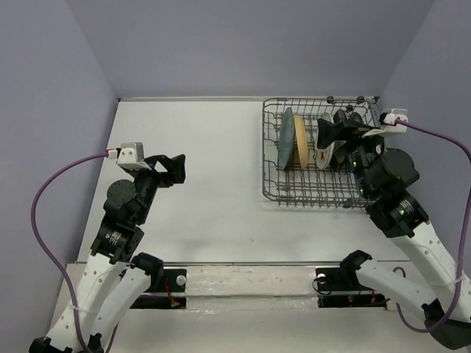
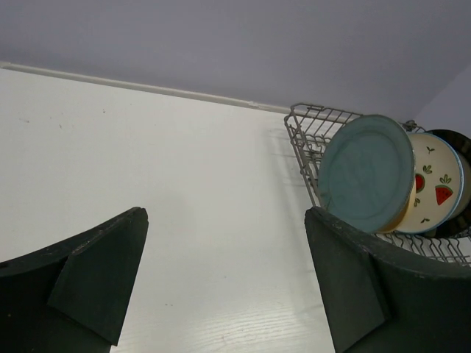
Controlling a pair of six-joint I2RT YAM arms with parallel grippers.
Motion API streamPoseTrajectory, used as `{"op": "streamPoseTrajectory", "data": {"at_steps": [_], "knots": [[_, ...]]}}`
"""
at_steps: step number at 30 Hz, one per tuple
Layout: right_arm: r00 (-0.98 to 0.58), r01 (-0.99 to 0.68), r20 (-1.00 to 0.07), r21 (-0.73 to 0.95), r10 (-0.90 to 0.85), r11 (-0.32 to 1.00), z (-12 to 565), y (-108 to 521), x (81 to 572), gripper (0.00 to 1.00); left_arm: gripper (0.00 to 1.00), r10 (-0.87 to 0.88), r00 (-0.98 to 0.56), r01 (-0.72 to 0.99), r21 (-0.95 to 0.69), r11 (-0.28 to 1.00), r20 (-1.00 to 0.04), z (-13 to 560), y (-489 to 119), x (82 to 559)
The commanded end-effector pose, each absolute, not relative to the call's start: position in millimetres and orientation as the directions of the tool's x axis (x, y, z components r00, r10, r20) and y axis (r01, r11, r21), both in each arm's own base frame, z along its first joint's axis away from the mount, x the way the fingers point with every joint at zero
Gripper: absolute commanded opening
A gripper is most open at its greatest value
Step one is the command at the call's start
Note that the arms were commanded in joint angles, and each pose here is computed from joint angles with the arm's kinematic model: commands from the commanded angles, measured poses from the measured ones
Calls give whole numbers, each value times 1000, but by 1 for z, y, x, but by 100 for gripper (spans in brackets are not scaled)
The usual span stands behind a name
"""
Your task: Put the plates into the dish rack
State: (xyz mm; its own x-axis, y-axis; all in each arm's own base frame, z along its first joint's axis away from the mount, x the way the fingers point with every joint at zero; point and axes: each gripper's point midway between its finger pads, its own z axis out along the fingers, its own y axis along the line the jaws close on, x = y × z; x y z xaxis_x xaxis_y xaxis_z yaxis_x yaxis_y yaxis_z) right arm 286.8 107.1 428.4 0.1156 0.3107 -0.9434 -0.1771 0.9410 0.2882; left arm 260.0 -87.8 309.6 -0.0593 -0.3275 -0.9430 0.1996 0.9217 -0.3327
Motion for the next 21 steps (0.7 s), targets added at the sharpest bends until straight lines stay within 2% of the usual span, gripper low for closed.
{"op": "streamPoseTrajectory", "data": {"at_steps": [1, 11, 17, 21], "knots": [[143, -172, -944, 272, 297, 947, 427, 100, 279, 100, 99, -372, 8, 207, -362, 909, -928, 340, -84, 258], [312, -390, -821, 349, 478, 852, 476, 82, 204, 100, 99, -457, 135, 356, -388, 850, -879, 408, -88, 223], [333, -430, -811, 323, 480, 843, 470, 83, 193, 99, 99, -487, 169, 428, -381, 819, -857, 418, -94, 212], [317, -430, -824, 317, 470, 845, 467, 88, 199, 99, 99, -478, 142, 372, -400, 837, -867, 406, -89, 222]]}}
